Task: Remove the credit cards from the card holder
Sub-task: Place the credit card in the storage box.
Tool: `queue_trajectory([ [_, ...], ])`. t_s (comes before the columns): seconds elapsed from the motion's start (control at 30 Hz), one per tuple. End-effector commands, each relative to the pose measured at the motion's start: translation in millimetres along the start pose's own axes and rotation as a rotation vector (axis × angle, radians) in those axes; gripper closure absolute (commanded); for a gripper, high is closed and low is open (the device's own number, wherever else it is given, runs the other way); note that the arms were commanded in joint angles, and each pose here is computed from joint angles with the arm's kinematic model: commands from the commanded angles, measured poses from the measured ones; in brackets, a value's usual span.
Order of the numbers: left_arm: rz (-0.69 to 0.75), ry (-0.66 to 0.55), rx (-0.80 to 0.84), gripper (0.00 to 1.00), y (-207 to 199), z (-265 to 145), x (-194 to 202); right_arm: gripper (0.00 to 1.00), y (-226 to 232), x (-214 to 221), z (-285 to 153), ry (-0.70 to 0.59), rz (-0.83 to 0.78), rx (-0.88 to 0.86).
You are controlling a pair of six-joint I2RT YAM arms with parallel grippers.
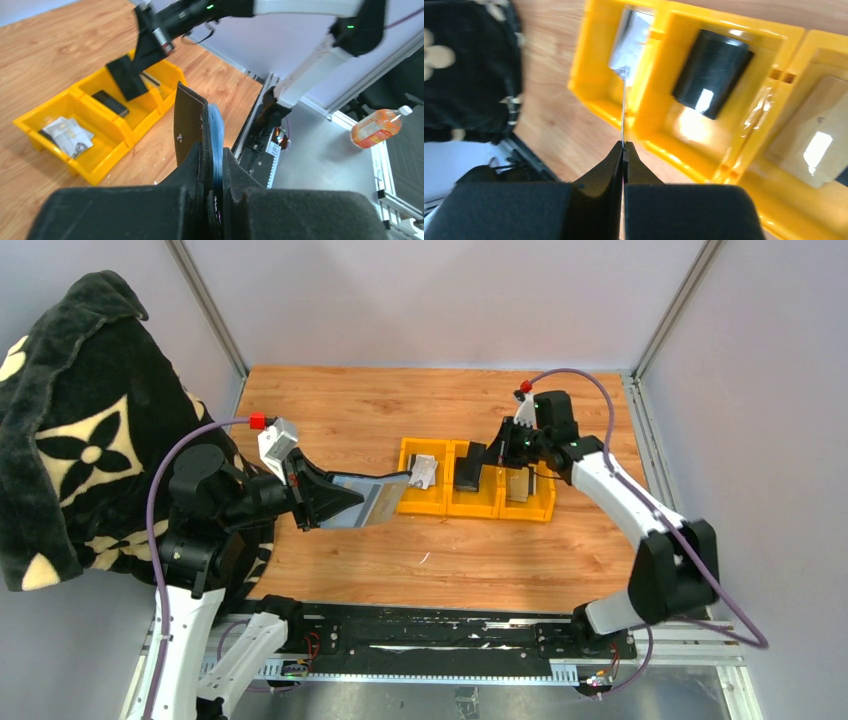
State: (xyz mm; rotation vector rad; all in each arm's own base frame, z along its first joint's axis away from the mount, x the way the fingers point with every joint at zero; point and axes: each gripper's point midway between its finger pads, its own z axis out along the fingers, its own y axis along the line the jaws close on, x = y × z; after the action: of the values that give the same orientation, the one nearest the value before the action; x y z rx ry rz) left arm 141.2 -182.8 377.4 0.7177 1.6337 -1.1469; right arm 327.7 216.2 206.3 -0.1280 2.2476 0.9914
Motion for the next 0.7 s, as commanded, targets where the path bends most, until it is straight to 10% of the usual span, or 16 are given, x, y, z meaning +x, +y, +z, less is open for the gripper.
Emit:
queue_trajectory([
  [0.0,0.017,-0.043,0.102,1.0,-25.0,-3.1,-12.8,1.0,-52.6,16.5,18.3,0.147,-0.036,0.18],
  [0.67,0.016,-0.061,0.132,1.0,-34.3,-5.0,-20.2,1.0,-85.8,24.7,95.9,0.265,0.033,0.156],
])
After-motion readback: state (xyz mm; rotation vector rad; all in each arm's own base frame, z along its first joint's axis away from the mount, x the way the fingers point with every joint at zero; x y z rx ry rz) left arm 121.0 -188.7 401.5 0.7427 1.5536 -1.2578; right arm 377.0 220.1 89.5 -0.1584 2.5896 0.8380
